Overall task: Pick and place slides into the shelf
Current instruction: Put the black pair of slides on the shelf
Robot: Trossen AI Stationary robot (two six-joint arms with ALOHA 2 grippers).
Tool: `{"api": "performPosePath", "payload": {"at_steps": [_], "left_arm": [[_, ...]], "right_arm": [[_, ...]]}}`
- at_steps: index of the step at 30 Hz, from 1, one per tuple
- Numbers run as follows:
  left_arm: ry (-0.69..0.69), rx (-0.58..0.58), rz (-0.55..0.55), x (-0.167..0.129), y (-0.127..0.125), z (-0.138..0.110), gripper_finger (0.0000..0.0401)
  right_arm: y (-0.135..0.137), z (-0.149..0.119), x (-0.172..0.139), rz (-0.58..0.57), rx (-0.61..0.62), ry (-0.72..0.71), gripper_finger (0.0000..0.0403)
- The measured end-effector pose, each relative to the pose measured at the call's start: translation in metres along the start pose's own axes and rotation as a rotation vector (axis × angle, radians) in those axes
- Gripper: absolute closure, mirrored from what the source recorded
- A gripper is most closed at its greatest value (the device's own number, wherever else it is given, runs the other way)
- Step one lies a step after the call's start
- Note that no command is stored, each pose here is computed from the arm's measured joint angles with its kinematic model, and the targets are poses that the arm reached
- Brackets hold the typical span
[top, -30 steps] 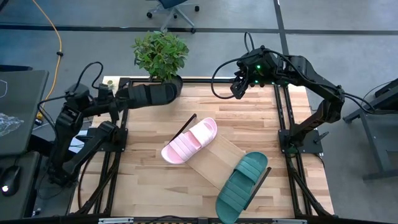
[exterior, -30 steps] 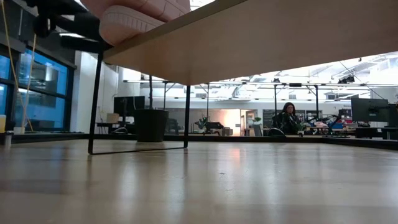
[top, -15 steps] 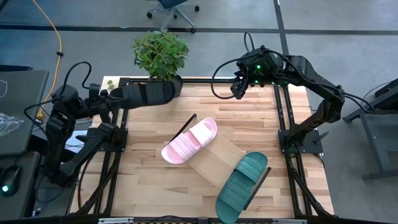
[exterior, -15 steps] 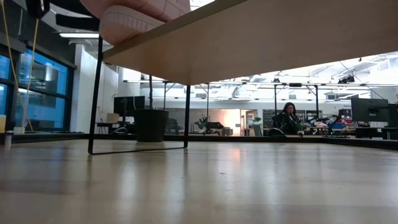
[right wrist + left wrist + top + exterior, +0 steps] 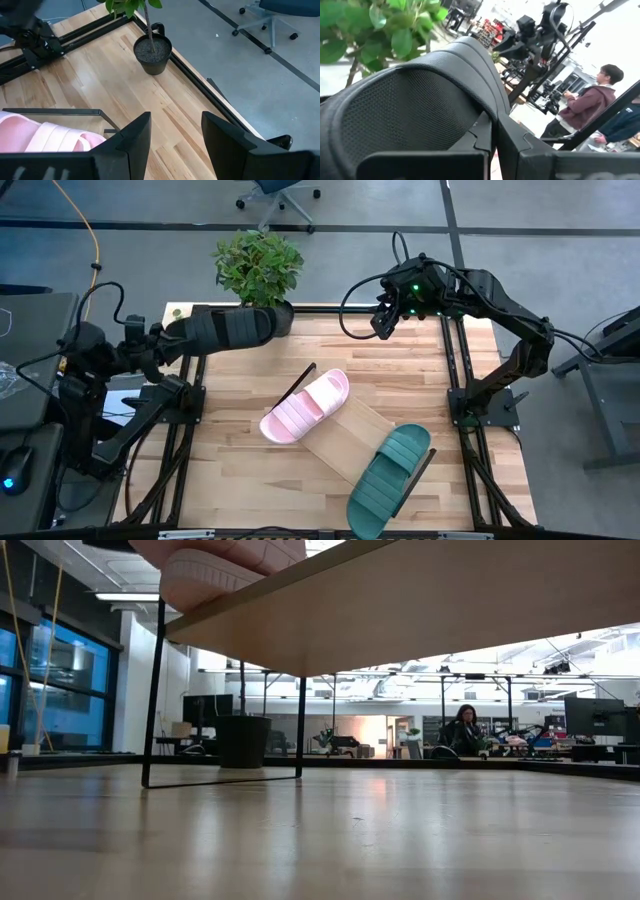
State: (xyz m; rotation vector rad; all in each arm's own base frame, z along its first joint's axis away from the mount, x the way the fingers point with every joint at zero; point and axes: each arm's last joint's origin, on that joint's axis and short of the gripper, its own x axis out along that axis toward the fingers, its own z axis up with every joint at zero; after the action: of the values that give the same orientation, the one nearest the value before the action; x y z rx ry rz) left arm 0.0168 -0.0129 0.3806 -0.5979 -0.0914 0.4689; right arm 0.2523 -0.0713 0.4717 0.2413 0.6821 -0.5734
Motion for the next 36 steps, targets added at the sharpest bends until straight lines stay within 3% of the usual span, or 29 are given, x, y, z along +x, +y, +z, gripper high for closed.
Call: {"api": "performPosePath", "payload": {"at_steps": [19, 28, 36], "left_arm": [[-0.109, 0.059, 0.027, -0.014, -0.026, 0.020, 0.0401], [-0.176, 0.124, 0.011, -0.015, -0.043, 0.048, 0.0401], [-0.157, 0.132, 0.031, -0.004, -0.040, 0.064, 0.0401]], "right_arm": [[0.000, 0.000, 0.000, 0.001, 0.000, 0.000, 0.0236], [0.000, 0.000, 0.000, 0.003, -0.003, 0.001, 0.0236], [0.000, 0.000, 0.000, 0.004, -0.008, 0.001, 0.0236]]}}
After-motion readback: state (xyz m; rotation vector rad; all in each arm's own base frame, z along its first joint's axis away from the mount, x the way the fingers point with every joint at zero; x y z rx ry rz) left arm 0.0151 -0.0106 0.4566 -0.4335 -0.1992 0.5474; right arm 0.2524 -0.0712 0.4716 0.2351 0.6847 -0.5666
